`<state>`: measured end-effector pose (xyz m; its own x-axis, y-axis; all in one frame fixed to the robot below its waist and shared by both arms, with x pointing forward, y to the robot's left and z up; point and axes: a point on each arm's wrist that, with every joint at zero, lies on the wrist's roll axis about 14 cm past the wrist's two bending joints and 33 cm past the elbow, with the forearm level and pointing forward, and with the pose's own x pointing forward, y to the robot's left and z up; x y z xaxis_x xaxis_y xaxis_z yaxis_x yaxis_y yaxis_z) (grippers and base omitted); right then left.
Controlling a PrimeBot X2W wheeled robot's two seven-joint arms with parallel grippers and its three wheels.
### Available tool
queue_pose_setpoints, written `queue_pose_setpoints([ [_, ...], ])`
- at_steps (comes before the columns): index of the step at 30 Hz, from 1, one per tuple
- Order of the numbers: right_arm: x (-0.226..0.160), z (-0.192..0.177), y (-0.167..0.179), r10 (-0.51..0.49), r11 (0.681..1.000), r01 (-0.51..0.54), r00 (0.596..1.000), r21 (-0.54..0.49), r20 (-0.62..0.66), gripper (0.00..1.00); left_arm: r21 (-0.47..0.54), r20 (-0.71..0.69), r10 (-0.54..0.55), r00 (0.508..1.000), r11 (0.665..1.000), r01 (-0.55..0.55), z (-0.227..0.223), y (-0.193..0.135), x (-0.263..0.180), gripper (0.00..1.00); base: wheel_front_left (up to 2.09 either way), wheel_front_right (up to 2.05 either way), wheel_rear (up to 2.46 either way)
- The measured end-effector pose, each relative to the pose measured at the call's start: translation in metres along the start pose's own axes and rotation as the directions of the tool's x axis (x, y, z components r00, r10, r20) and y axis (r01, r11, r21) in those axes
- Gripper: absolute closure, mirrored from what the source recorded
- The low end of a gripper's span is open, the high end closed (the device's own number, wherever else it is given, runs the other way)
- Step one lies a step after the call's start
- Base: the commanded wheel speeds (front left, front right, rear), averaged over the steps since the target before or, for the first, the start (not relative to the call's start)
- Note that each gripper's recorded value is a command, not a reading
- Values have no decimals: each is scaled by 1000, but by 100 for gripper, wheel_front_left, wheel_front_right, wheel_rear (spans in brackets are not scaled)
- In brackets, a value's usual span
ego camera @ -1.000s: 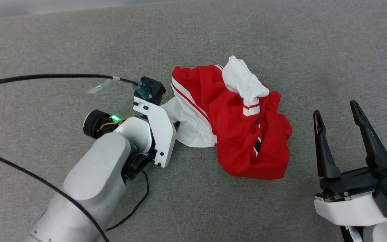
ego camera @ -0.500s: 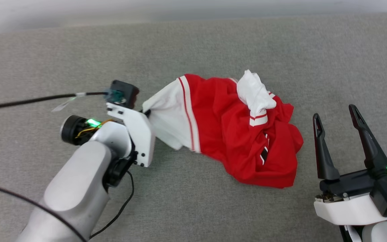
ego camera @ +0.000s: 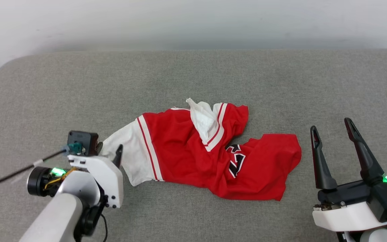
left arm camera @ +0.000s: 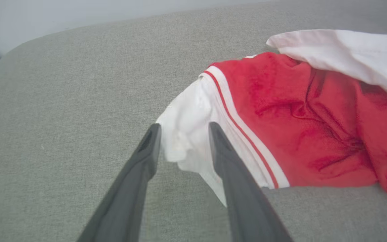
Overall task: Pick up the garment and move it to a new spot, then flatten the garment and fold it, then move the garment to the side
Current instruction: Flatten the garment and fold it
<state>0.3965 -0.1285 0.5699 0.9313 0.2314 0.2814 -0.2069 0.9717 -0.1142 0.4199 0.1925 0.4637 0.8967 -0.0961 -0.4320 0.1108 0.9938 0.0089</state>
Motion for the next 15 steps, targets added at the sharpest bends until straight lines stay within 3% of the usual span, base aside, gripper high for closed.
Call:
queue_pose_setpoints([
  [5,-2,5,-1,-5,1000,5,1000,-4,10,0,-1,197,-11,980,1000,11,21,-7,-10,0,0,0,0],
  [10,-4,13,-2,-7,1000,7,1000,-10,30,0,55,479,-24,877,999,-2,63,-10,-31,0,0,0,0],
  [15,-6,17,1,0,1000,1,999,-10,39,0,11,537,18,844,1000,-28,58,-9,-50,0,0,0,0],
])
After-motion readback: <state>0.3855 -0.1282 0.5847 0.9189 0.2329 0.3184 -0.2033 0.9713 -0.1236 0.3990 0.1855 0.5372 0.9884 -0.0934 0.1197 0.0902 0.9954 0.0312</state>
